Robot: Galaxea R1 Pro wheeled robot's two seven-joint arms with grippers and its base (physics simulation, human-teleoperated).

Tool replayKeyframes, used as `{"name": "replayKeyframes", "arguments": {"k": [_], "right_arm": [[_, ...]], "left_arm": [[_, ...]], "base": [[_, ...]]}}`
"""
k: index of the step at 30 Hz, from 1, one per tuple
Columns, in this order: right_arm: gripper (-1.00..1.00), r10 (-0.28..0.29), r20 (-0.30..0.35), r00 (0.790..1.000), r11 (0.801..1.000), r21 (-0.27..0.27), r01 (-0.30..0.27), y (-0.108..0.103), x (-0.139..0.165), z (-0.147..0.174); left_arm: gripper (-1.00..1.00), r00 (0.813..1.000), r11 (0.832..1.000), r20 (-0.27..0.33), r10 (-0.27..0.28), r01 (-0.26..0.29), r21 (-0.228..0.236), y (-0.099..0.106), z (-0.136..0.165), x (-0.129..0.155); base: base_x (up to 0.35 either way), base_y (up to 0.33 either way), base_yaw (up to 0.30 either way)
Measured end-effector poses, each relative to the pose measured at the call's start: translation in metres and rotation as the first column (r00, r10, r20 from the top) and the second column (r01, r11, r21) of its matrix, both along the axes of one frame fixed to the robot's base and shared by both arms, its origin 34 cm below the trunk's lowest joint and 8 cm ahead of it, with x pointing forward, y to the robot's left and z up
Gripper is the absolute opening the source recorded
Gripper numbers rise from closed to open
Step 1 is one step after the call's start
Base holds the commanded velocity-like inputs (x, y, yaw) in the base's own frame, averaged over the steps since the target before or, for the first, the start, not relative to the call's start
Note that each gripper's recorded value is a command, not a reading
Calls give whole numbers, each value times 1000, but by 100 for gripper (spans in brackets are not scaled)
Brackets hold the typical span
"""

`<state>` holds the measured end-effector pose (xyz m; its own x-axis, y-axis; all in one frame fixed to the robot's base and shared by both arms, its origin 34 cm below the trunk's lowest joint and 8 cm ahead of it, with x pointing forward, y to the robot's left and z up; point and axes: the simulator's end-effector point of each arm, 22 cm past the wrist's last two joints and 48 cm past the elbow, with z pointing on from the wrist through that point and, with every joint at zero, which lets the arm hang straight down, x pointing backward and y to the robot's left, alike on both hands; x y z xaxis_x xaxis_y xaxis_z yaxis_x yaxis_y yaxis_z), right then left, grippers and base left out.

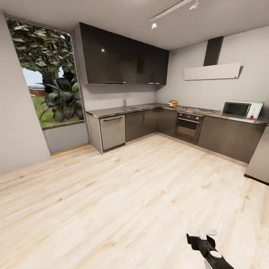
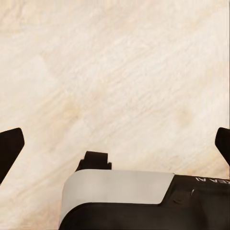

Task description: In the kitchen, take the popcorn bag from the countertop, put it into the microwave, and heat it until the popcorn is cooked so the cooked popcorn ends up inside the bag.

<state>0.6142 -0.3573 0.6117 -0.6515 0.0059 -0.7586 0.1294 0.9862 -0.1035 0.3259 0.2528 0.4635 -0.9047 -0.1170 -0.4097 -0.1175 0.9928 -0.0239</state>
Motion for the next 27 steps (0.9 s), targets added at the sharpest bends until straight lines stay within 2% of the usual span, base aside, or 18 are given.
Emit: {"name": "replayKeyframes", "arguments": {"k": [18, 27], "right_arm": [[100, -1, -22, 1000, 1000, -1, 1, 0, -5, -10], [100, -1, -33, 999, 1000, -1, 1, 0, -7, -16]], "left_arm": [[100, 1000, 1000, -23, -2, 2, 0, 0, -4, -9], [100, 999, 1000, -34, -5, 5, -1, -1, -6, -13]], "base": [[324, -185, -199], [330, -103, -194]]}}
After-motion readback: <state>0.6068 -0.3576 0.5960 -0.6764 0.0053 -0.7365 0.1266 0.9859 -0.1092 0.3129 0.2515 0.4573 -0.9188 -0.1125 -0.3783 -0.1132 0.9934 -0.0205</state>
